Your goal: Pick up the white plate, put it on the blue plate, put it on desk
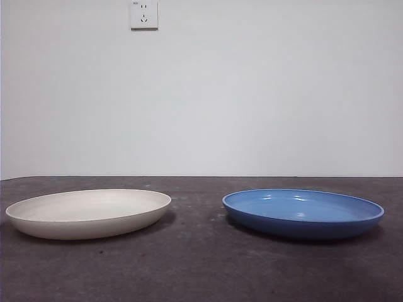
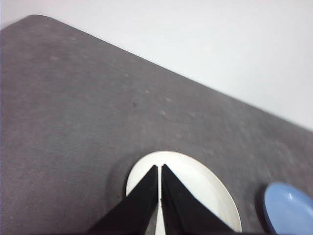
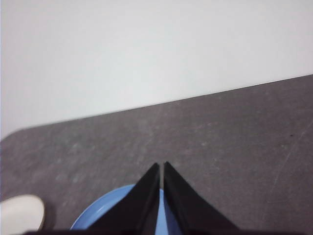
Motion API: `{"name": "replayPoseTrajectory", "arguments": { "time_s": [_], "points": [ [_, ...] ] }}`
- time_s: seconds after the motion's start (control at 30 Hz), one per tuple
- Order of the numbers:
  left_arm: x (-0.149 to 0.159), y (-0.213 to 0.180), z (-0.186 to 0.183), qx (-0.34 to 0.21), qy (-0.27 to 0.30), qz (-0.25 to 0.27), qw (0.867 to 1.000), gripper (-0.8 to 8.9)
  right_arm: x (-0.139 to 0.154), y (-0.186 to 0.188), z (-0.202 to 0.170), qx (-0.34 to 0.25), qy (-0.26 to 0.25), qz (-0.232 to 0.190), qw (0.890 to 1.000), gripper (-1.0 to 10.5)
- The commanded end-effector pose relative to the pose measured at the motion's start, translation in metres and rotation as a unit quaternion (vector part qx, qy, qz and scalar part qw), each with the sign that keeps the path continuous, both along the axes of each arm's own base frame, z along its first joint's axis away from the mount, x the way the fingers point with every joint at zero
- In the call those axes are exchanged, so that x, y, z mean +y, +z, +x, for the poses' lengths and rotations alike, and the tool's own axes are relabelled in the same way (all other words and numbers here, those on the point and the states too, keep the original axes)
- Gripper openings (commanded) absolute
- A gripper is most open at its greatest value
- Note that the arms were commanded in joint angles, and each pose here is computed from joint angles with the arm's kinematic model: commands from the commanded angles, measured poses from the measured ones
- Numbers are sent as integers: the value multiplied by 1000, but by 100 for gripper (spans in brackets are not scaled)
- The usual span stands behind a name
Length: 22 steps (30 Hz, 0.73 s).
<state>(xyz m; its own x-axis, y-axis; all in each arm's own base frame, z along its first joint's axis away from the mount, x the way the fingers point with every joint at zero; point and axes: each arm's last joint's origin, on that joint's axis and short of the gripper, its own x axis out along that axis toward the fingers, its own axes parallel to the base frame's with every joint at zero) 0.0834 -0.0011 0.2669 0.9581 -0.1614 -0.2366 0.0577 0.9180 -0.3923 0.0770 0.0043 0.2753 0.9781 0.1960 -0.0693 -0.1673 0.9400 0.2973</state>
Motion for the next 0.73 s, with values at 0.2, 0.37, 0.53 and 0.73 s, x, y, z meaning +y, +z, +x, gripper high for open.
{"name": "replayPoseTrajectory", "arguments": {
  "time_s": [0.2,0.37,0.53,0.73],
  "points": [
    [-2,52,22,71,-100,83,989,9,3,53,18,97,84,-65,990,8],
    [-8,70,35,123,-176,85,973,9,6,73,33,171,151,-78,971,8],
    [-17,79,43,167,-238,91,952,9,11,80,43,232,193,-97,948,8],
    [-24,77,44,196,-268,94,938,9,19,74,47,288,239,-116,920,8]
  ]
}}
